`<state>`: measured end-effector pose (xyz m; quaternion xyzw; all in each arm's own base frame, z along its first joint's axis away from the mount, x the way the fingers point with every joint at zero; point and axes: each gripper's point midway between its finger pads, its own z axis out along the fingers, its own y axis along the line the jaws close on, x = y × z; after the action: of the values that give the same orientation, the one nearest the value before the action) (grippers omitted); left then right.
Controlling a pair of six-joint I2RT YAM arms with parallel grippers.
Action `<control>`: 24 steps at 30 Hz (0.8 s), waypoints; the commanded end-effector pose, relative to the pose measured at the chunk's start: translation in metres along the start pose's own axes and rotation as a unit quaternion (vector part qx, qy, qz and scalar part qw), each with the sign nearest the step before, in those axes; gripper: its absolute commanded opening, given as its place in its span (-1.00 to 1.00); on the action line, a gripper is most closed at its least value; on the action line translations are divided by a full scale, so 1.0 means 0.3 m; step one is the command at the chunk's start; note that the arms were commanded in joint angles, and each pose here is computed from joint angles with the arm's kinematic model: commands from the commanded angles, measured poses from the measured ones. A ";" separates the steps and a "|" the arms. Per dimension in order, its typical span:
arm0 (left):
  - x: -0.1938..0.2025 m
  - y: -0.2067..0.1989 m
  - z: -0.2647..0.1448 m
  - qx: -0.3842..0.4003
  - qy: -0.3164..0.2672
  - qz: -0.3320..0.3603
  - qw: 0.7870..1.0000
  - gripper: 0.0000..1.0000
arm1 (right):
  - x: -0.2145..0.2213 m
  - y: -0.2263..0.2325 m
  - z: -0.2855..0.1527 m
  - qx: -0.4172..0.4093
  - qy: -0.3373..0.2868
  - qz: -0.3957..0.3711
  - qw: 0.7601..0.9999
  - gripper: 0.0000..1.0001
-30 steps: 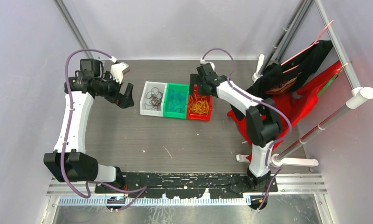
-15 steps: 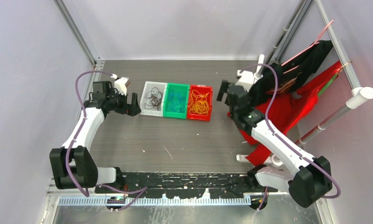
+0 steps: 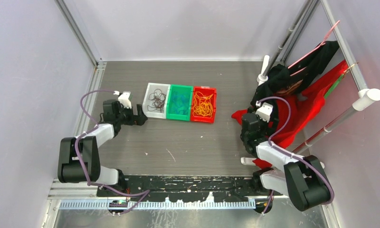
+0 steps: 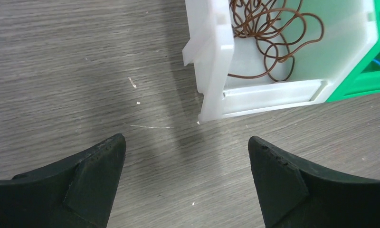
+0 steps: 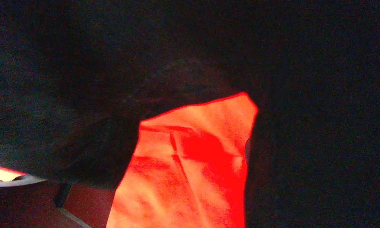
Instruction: Untangle the cables
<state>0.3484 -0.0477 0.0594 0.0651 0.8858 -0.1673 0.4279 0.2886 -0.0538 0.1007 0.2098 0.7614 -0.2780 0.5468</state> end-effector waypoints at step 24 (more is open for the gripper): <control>-0.158 0.125 0.002 -0.097 -0.173 0.050 0.979 0.99 | -0.039 0.152 0.231 -0.084 -0.026 0.108 0.990 0.99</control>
<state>0.3698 -0.0340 0.0589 0.0277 0.8419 -0.1341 0.5219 0.3463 -0.0792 0.0635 0.2532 0.7576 -0.2083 0.5645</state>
